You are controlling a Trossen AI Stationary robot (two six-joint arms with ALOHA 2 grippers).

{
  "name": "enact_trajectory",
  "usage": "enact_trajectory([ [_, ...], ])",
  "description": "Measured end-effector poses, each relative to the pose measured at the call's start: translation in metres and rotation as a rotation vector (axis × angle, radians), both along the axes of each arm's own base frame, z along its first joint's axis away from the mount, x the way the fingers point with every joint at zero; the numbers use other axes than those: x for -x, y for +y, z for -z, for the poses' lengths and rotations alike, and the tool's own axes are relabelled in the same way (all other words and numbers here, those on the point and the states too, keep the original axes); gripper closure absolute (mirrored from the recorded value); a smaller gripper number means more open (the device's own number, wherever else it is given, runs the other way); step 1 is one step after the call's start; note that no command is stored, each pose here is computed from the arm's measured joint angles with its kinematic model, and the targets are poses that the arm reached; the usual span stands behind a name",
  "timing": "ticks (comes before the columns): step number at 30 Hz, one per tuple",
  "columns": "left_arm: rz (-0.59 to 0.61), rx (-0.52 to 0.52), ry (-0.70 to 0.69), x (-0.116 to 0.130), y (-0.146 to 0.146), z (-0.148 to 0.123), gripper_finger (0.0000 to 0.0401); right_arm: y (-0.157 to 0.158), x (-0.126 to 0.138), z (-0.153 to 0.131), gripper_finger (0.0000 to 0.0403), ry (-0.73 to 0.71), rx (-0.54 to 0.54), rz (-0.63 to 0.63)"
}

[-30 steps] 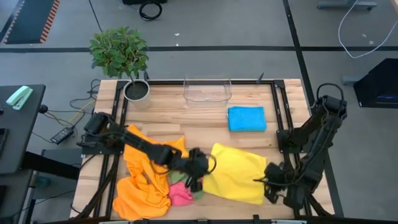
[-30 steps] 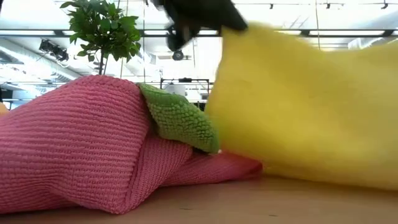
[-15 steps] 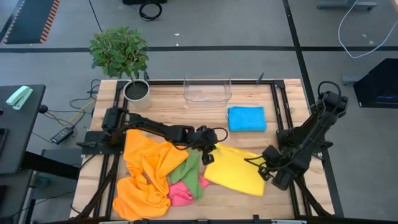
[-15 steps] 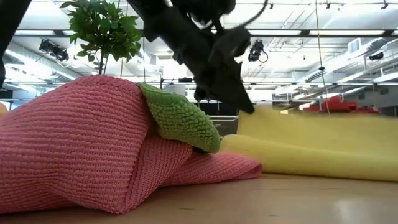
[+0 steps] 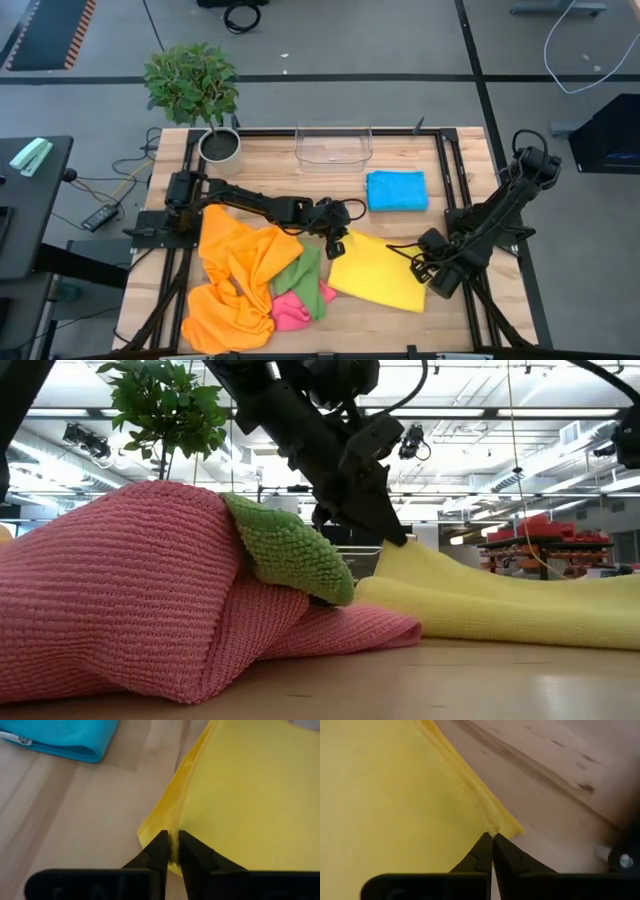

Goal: Fold microfiber towels
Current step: Fold the yellow towel

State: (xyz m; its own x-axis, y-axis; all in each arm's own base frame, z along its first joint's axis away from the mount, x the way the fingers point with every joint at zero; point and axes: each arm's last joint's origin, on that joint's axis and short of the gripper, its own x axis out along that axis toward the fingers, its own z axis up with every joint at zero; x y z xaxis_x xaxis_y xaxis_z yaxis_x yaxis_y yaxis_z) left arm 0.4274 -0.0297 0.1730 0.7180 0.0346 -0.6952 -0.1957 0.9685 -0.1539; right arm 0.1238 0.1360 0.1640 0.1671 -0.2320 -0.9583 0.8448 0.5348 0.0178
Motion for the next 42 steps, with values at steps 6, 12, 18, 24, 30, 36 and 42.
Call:
enact_trajectory([
  [6, -0.001, 0.0, 0.0, 0.0, 0.0, 0.0, 0.0327, -0.007, 0.002, 0.0, 0.0353, 0.08, -0.01, 0.12],
  [12, -0.001, -0.001, 0.018, 0.001, 0.0, 0.001, 0.0304, -0.005, 0.002, -0.004, 0.0312, 0.101, -0.031, 0.146],
  [18, 0.046, 0.055, 0.005, 0.001, -0.014, 0.0, 0.03, 0.0, -0.002, -0.024, 0.0284, 0.102, -0.03, 0.147],
  [24, 0.16, 0.038, 0.004, 0.0, -0.043, 0.015, 0.0355, 0.011, -0.012, -0.055, 0.0314, 0.04, -0.05, 0.122],
  [30, 0.121, 0.073, 0.023, -0.008, -0.048, 0.048, 0.0388, 0.011, -0.015, -0.01, 0.0395, 0.02, -0.067, 0.096],
  [36, 0.106, 0.153, 0.05, -0.009, -0.055, 0.06, 0.0395, -0.015, -0.01, 0.028, 0.0399, 0.036, -0.059, 0.178],
  [42, 0.171, 0.267, 0.078, -0.007, -0.078, 0.056, 0.0384, -0.039, -0.022, 0.034, 0.04, 0.007, 0.027, 0.232],
])
